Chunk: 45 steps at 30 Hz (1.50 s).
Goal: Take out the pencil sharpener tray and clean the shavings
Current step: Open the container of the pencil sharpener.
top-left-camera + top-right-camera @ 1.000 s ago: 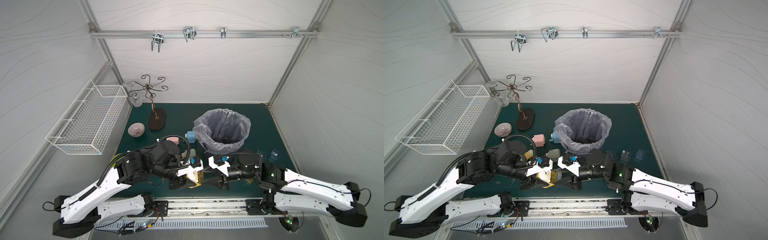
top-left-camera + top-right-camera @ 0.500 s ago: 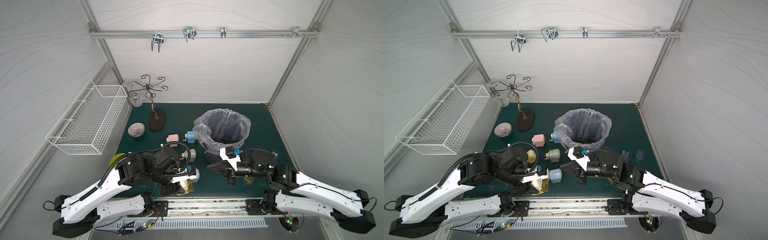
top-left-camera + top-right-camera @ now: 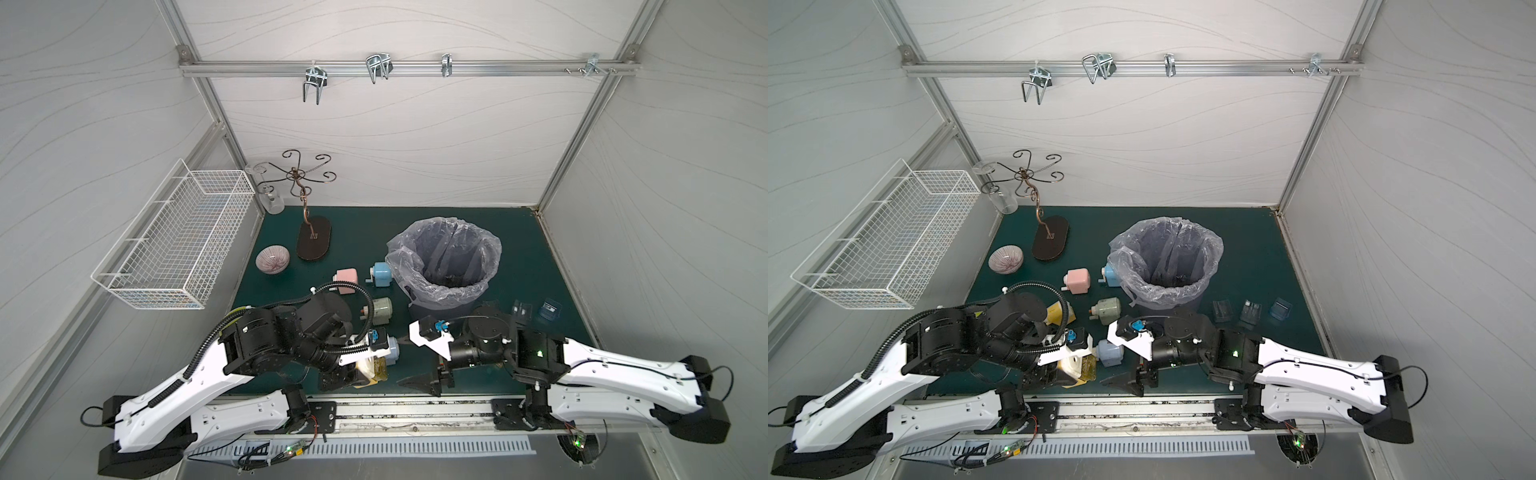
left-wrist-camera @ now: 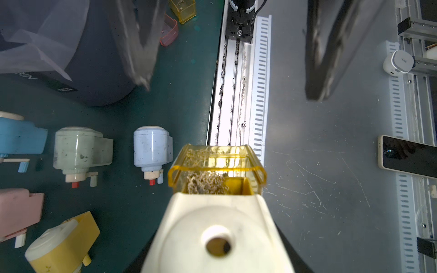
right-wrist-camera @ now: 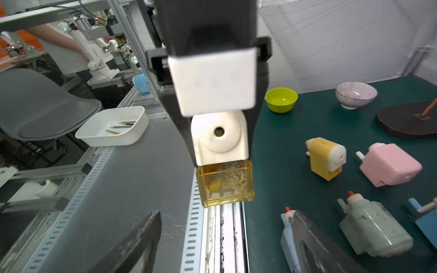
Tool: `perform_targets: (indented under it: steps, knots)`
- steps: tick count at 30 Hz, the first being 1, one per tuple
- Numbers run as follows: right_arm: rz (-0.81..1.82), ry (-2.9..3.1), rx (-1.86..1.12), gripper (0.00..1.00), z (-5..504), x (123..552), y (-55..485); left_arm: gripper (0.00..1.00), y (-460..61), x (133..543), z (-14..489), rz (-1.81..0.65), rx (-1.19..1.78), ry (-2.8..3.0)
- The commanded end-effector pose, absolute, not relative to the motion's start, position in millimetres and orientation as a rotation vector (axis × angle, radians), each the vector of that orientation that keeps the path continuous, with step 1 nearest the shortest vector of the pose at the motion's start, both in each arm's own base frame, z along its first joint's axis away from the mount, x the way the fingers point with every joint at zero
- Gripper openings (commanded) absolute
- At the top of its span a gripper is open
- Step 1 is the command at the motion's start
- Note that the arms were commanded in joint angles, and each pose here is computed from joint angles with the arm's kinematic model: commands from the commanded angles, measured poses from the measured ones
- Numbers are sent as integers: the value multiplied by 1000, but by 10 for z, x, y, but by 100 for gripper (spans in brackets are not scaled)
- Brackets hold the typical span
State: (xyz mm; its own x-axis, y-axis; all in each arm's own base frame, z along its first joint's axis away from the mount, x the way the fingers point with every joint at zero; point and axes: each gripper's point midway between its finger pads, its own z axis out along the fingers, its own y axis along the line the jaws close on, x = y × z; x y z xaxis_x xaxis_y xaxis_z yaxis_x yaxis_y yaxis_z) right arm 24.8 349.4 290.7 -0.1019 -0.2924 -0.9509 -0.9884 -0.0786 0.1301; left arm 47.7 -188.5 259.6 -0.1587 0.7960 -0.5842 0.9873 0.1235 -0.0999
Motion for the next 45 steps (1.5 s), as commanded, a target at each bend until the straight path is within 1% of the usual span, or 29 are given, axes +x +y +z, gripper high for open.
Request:
perform_targets:
  steps: [1,11,15,20,24,30,37,41,45]
  knots:
    - [1246,1389,-1452,89,3065,195,3630,0,-1993,484,2864,-724,1700,1913]
    - [1267,1383,-1439,89,3036,201,3825,0,-2044,473,2946,-762,1683,1884]
    - [1280,1371,-1447,87,3071,182,3850,0,-2054,486,2943,-757,1685,1882]
    - [1292,1382,-1447,83,3018,176,3869,0,-2079,515,2959,-754,1666,1870]
    - [1296,1390,-1445,78,3004,176,3877,0,-2100,516,2983,-764,1662,1868]
    - [1293,1430,-1444,74,2932,197,3913,0,-2082,527,2989,-756,1646,1870]
    - [1296,1455,-1445,66,2884,196,3924,0,-2050,518,2999,-755,1637,1877]
    - [1294,1467,-1450,63,2839,193,3903,0,-2045,524,3015,-752,1628,1870]
    - [1284,1480,-1452,64,2796,195,3869,0,-2039,527,3021,-748,1626,1866]
